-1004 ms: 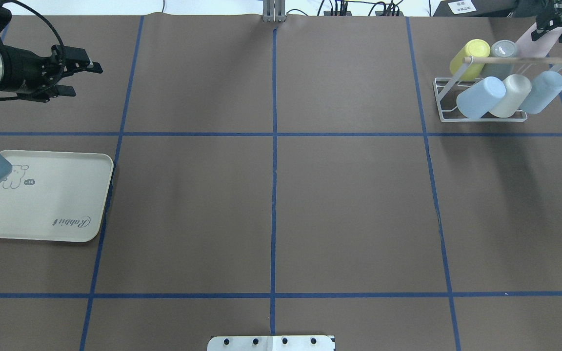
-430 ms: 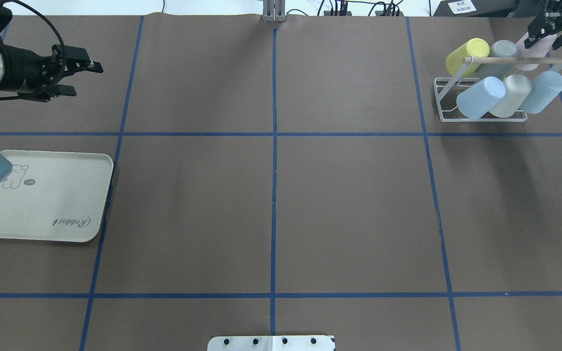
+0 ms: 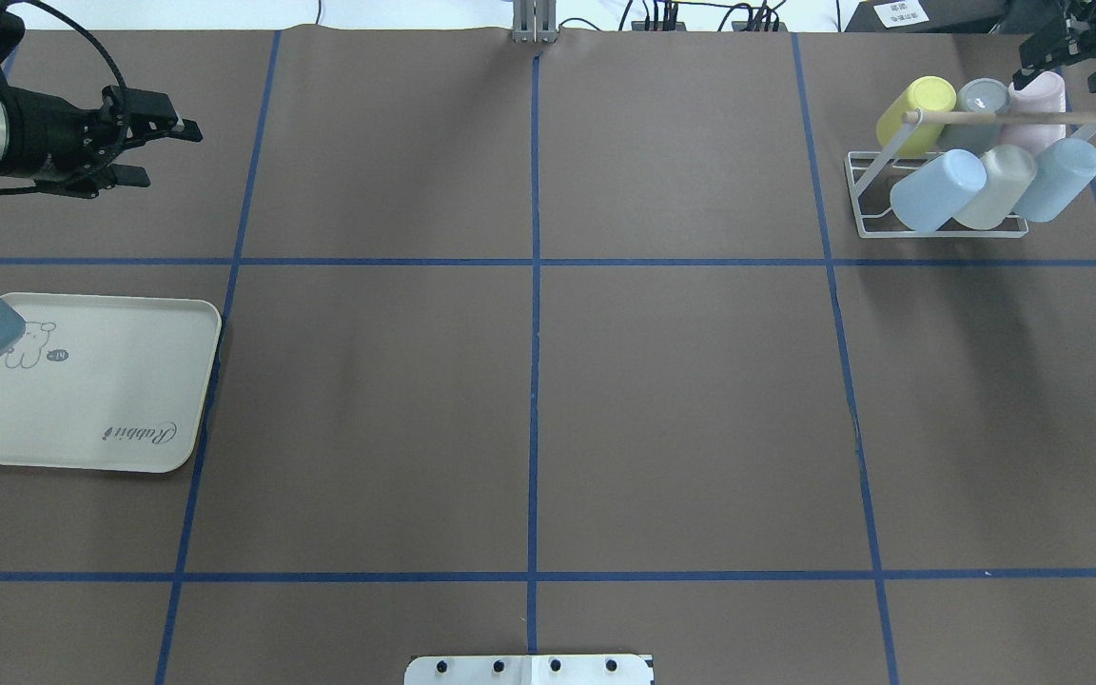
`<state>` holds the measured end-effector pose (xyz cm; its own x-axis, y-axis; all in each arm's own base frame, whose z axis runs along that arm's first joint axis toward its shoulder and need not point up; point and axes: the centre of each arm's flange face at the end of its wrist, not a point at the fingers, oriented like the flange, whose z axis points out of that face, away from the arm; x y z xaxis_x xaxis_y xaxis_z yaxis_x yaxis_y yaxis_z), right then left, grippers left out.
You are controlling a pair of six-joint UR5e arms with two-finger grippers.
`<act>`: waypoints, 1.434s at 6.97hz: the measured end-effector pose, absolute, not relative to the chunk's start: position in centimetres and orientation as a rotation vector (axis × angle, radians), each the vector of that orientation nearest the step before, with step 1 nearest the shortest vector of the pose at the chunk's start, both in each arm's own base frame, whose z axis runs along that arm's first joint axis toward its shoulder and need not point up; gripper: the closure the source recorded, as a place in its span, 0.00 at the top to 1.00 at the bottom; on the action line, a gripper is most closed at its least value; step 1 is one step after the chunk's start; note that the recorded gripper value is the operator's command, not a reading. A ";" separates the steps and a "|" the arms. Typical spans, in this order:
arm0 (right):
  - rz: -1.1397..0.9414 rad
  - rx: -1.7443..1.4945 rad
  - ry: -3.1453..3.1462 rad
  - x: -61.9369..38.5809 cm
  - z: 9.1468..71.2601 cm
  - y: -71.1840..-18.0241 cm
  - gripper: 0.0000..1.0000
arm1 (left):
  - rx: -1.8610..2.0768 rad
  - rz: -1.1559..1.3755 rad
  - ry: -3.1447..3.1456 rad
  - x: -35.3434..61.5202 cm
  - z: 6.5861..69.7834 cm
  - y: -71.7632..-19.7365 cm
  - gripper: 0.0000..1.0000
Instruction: Transfer IKEA cup to right arm and place on rack
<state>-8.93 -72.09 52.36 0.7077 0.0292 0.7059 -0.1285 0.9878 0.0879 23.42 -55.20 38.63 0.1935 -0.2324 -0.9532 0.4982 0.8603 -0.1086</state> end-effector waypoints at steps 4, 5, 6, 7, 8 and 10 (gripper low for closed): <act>0.082 0.210 -0.815 -7.0 48.2 -71.4 0.99 | 0.366 -0.323 1.016 17.1 41.6 -55.5 1.00; 0.089 0.223 -0.834 -5.4 48.1 -70.0 0.99 | 0.385 -0.235 0.928 14.3 43.9 -54.8 1.00; 0.102 0.229 -0.849 -3.7 48.4 -67.9 0.99 | 0.390 -0.150 0.865 11.4 46.7 -53.8 1.00; 0.121 0.219 -0.853 -2.2 48.9 -65.3 0.99 | 0.378 -0.077 0.820 8.4 49.8 -52.7 1.00; 0.140 0.199 -0.850 -1.1 49.3 -62.2 0.99 | 0.348 -0.015 0.784 5.4 52.5 -51.8 1.00; 0.147 0.175 -0.838 0.2 50.2 -55.4 0.99 | 0.229 0.054 0.752 0.3 56.2 -50.4 1.00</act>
